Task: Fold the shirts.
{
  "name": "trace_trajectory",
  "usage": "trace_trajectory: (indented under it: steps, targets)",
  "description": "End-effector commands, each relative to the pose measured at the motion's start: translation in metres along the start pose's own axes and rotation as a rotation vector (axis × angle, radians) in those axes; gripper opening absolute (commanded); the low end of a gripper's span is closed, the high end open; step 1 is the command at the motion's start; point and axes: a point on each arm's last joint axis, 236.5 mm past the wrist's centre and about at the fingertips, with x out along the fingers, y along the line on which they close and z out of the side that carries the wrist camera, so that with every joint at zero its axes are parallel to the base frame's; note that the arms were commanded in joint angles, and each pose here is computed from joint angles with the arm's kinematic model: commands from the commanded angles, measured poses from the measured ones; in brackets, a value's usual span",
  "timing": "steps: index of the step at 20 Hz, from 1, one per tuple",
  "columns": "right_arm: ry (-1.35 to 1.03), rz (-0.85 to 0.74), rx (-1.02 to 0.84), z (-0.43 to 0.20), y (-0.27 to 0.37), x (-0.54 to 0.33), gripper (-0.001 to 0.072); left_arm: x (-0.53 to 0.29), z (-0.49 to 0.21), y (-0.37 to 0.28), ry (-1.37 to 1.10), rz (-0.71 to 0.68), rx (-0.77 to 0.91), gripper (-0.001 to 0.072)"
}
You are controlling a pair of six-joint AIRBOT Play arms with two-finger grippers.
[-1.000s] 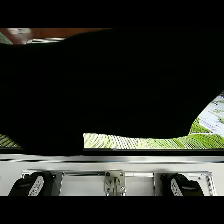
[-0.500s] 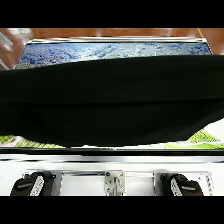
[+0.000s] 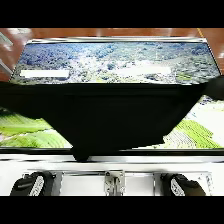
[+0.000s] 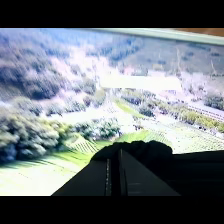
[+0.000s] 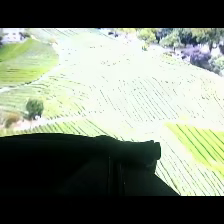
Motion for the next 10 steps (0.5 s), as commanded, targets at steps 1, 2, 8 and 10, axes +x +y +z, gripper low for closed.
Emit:
trace_trajectory:
  steps: [1,2,8,10]
  targets:
    - [-0.006,-0.021,0.088,0.023,-0.033,0.107,0.0066,0.092,-0.042,0.033,-0.007,-0.041,-0.251,0.0042]
    - [-0.051,-0.026,0.127,0.039,-0.041,0.130,0.0066,0.116,-0.052,0.040,-0.015,-0.051,-0.324,0.0043]
    - [-0.125,-0.036,0.412,0.062,-0.073,0.235,0.0066,0.236,-0.120,0.034,0.092,-0.067,-0.391,0.0042]
    - [-0.041,-0.004,0.469,0.041,-0.070,0.271,0.0067,0.268,-0.160,0.028,0.179,-0.051,-0.391,0.0043]
